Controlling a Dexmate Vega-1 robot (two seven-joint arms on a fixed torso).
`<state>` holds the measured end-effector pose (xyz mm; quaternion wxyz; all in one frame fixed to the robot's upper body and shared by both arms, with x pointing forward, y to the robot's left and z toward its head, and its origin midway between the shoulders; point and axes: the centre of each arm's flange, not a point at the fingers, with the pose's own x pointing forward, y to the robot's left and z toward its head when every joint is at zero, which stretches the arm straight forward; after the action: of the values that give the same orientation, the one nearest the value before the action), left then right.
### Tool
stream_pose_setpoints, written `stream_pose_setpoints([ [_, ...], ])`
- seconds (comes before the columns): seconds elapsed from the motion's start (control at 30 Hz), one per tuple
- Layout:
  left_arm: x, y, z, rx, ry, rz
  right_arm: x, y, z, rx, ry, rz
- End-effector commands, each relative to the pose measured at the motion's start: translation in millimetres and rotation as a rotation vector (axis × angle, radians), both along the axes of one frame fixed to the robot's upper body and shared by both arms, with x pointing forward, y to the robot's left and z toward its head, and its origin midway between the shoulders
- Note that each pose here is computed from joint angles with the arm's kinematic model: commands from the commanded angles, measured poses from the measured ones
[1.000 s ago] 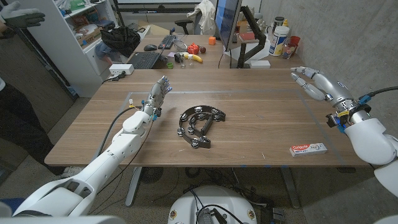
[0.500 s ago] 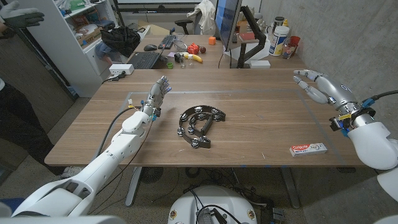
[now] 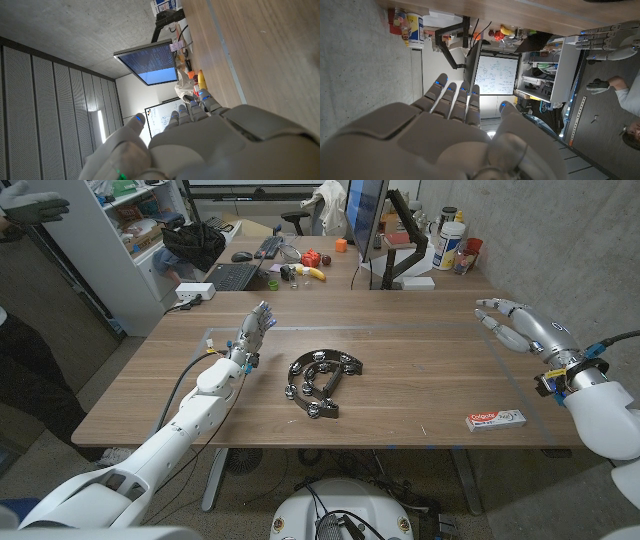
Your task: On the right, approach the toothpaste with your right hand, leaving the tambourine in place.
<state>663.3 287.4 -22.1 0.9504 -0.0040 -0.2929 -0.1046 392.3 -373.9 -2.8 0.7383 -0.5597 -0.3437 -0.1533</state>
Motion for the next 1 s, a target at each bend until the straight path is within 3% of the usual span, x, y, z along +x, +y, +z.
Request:
stream_pose_setpoints([
  [0.03, -1.0, -3.5, 1.5, 0.002, -0.006, -0.002, -0.5, -0.3, -5.7, -0.012, 0.032, -0.032],
  [1.0, -2.6, -0.2, -1.3, 0.005, 0.000, 0.000, 6.1, 7.5, -14.5, -0.037, 0.098, -0.061],
])
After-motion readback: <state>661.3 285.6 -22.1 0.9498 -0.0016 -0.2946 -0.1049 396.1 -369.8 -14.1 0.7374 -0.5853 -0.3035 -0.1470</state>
